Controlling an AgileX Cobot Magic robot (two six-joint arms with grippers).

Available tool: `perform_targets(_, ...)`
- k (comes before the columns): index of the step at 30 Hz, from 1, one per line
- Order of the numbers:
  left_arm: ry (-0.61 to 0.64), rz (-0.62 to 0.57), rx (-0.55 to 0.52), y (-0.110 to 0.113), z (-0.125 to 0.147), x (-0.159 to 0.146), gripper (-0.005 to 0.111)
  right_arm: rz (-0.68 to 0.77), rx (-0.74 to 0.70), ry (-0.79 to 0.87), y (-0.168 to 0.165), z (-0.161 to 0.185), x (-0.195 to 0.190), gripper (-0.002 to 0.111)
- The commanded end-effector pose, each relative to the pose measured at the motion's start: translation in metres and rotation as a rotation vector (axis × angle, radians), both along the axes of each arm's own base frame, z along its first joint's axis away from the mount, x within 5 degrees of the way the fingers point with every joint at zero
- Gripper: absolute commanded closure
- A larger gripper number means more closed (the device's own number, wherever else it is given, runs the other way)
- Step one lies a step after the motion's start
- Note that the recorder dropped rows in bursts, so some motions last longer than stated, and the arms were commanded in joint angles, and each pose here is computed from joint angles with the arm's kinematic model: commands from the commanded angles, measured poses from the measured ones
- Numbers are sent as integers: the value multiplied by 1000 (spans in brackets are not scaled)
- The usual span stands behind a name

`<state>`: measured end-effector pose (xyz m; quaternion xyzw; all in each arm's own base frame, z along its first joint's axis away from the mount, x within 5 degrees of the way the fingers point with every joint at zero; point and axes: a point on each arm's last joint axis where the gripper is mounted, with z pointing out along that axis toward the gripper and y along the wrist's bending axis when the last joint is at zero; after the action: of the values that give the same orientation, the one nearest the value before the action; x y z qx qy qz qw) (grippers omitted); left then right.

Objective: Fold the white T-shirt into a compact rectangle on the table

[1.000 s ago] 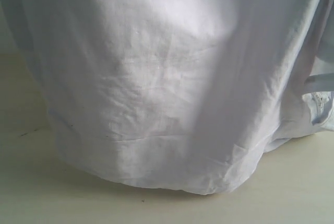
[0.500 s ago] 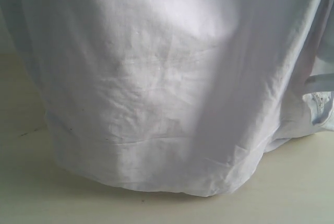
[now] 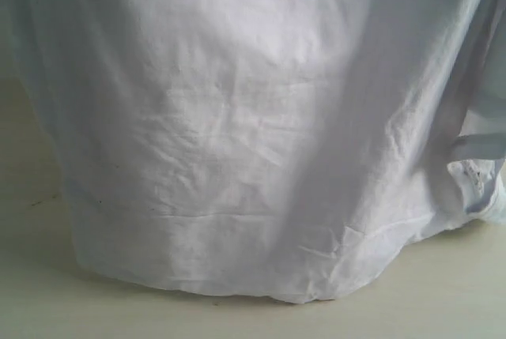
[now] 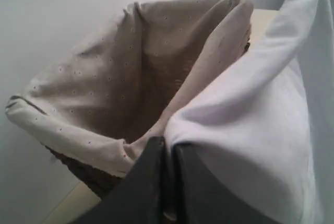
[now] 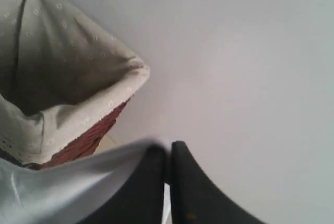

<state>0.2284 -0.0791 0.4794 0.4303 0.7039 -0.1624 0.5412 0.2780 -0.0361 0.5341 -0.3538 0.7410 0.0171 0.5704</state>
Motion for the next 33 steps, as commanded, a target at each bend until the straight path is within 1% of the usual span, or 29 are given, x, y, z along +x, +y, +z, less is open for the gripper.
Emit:
perform_targets(1, -32, 196, -79, 7, -20, 45, 107, -54, 7, 53, -20, -27, 39, 108)
perform_targets(3, -142, 359, -188, 17, -13, 67, 107, -145, 2, -135, -32, -21, 60, 108)
perform_targets(5, -259, 528, -308, 30, -3, 82, 107, -246, 43, -345, -44, -8, 73, 108)
perform_targets(6, -284, 559, -327, 32, 0, 85, 107, -276, 67, -413, -47, -3, 76, 108)
perform_targets(7, -304, 575, -335, 34, 3, 88, 107, -305, 86, -480, -50, 2, 77, 108)
perform_targets(9, -332, 563, -325, 33, 11, 91, 107, -334, 96, -585, -54, 12, 77, 108)
perform_targets(12, -330, 490, -299, 27, 20, 89, 107, -288, 135, -643, -48, 25, 69, 108)
perform_targets(14, -301, 429, -286, 22, 23, 84, 107, -226, 130, -642, -39, 32, 61, 108)
perform_targets(17, -228, 313, -247, 13, 20, 72, 107, -90, 101, -604, -23, 36, 46, 108)
perform_targets(19, -168, 222, -190, 7, 16, 62, 107, 8, 56, -544, -12, 34, 35, 108)
perform_targets(21, -117, 145, -126, 3, 11, 52, 107, 67, -12, -456, -5, 28, 27, 108)
perform_targets(24, -40, 61, -72, -1, 6, 39, 107, 74, -127, -298, -4, 16, 18, 108)
perform_targets(28, -18, 14, -29, -2, 8, 26, 107, 33, -197, -131, -8, 4, 12, 108)
perform_targets(29, -16, 6, -26, -2, 9, 23, 107, 37, -208, -104, -8, 1, 11, 108)
perform_targets(33, -8, -25, -11, -3, 12, 11, 107, 34, -210, -93, -9, 0, 11, 108)
